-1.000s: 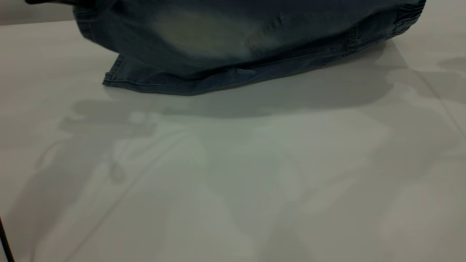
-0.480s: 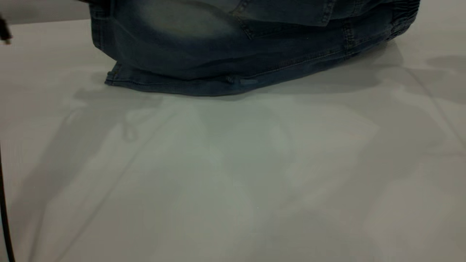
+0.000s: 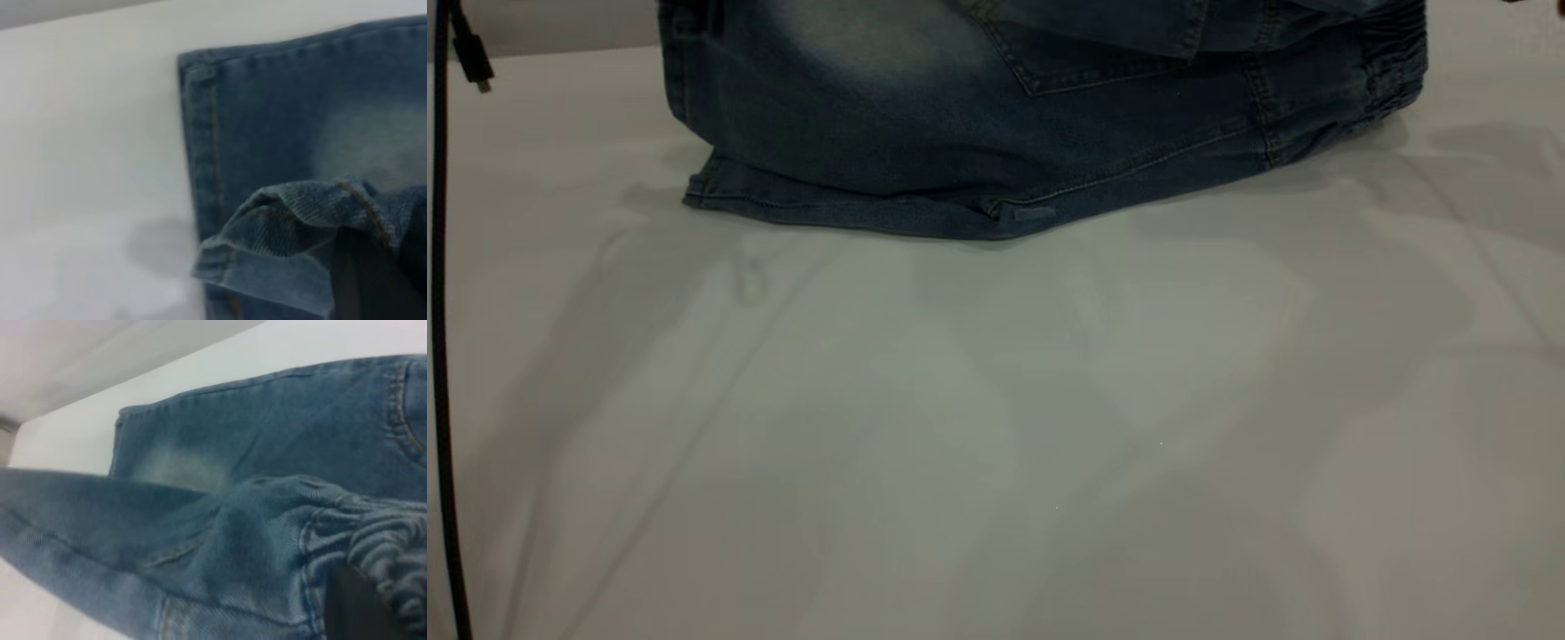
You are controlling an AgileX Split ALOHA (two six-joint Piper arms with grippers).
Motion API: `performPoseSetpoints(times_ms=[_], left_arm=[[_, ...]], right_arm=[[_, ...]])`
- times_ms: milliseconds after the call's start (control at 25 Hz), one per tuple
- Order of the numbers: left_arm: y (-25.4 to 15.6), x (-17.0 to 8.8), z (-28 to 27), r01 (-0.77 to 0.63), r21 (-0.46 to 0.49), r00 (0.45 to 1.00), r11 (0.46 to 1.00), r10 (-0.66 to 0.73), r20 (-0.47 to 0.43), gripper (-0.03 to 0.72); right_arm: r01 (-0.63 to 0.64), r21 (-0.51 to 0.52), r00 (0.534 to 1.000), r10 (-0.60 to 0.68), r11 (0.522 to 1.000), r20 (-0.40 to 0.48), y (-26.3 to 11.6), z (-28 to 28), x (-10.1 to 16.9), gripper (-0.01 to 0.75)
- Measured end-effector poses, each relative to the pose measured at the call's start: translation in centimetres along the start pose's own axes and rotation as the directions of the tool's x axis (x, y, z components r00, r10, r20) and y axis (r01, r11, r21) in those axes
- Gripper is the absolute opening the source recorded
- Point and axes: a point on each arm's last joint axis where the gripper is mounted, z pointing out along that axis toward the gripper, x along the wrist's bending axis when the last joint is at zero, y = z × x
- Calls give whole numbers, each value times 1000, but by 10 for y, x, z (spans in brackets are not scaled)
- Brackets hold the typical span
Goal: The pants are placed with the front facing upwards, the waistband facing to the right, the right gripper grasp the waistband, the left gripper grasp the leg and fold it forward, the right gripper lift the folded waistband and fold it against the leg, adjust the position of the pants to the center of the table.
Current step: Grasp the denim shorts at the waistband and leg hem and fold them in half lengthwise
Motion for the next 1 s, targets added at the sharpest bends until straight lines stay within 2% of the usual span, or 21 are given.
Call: performPoseSetpoints(times_ms=[200,400,720,880,1000], left_arm=[[-3,20,8,35,16,999,999,-35,-29,40],[-1,20,19,25,18,999,1000,-25,-28,40],[1,20,36,16,58,1000,998,-15,-11,40],[2,20,38,15,56,1000,998,-14,-10,40],[4,20,37,10,52,1000,999,-9,-10,40]], right_arm=[[-12,23,1000,12,1000,-4,-1,16,-10,32],[-41,16,999,41,999,0,-3,23,-18,35],[-46,-6,996,47,999,80,-1,24,-26,53],[-48,-14,993,49,999,112,-1,24,-29,111],[-53,-21,992,55,998,117,0,24,-30,211]])
